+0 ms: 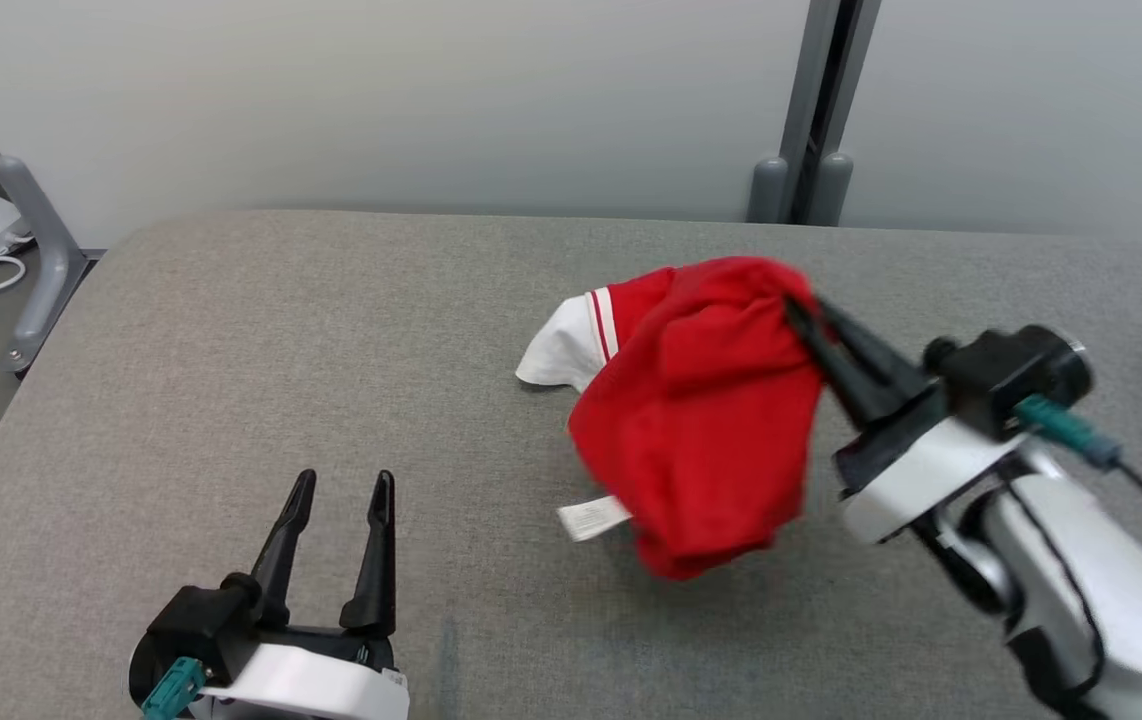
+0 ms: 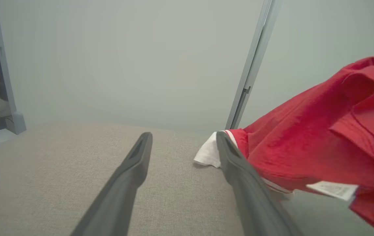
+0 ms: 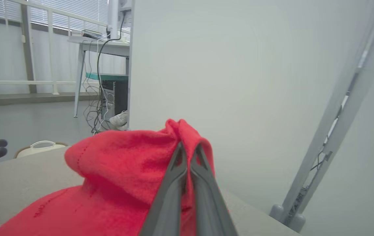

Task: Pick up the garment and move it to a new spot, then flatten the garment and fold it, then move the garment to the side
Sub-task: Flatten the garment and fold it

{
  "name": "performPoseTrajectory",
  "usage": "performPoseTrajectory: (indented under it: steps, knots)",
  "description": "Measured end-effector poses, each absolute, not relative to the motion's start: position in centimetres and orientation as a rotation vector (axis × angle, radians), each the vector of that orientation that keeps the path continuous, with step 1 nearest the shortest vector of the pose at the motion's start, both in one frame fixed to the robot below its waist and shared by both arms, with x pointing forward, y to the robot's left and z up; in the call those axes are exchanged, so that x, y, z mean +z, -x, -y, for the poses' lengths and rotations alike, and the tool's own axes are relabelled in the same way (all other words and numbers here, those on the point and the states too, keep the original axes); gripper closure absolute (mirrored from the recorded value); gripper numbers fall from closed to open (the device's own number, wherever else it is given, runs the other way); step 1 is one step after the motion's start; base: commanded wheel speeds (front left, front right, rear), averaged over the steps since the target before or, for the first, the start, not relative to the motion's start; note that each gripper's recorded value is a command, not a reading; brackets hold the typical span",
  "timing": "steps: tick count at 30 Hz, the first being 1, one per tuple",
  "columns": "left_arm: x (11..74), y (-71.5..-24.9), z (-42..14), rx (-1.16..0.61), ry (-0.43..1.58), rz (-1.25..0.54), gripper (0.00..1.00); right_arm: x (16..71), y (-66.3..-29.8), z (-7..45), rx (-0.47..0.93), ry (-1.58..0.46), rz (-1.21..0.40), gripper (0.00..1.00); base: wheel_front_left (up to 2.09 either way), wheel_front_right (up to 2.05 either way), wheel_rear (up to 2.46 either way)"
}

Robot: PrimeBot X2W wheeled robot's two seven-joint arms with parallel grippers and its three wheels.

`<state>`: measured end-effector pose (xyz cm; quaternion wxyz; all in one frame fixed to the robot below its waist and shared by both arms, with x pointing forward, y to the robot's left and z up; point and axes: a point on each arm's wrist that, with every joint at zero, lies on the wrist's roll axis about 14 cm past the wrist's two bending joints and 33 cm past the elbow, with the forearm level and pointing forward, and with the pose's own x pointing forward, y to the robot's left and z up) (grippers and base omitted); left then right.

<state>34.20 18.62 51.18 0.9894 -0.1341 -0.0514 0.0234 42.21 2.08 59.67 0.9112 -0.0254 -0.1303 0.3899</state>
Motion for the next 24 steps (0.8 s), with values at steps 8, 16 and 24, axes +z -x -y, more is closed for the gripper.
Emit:
performPoseTrajectory:
  steps: [8,16,24]
  knots:
    - [51.2,-35.0,-17.6,0.019,0.284,0.097,0.00,54.5,-48.7,13.2,0.370,-0.043,-0.016,0.67,0.00,0.00,0.00]
    - [50.2,-35.4,-17.8,0.026,0.277,0.068,0.00,48.1,-48.2,20.3,0.149,0.061,-0.174,0.00,0.00,0.00,0.00]
    - [50.6,-36.8,-15.9,-0.045,0.269,0.073,0.00,51.9,-46.9,14.2,0.264,0.017,0.030,0.00,0.00,0.00,0.00]
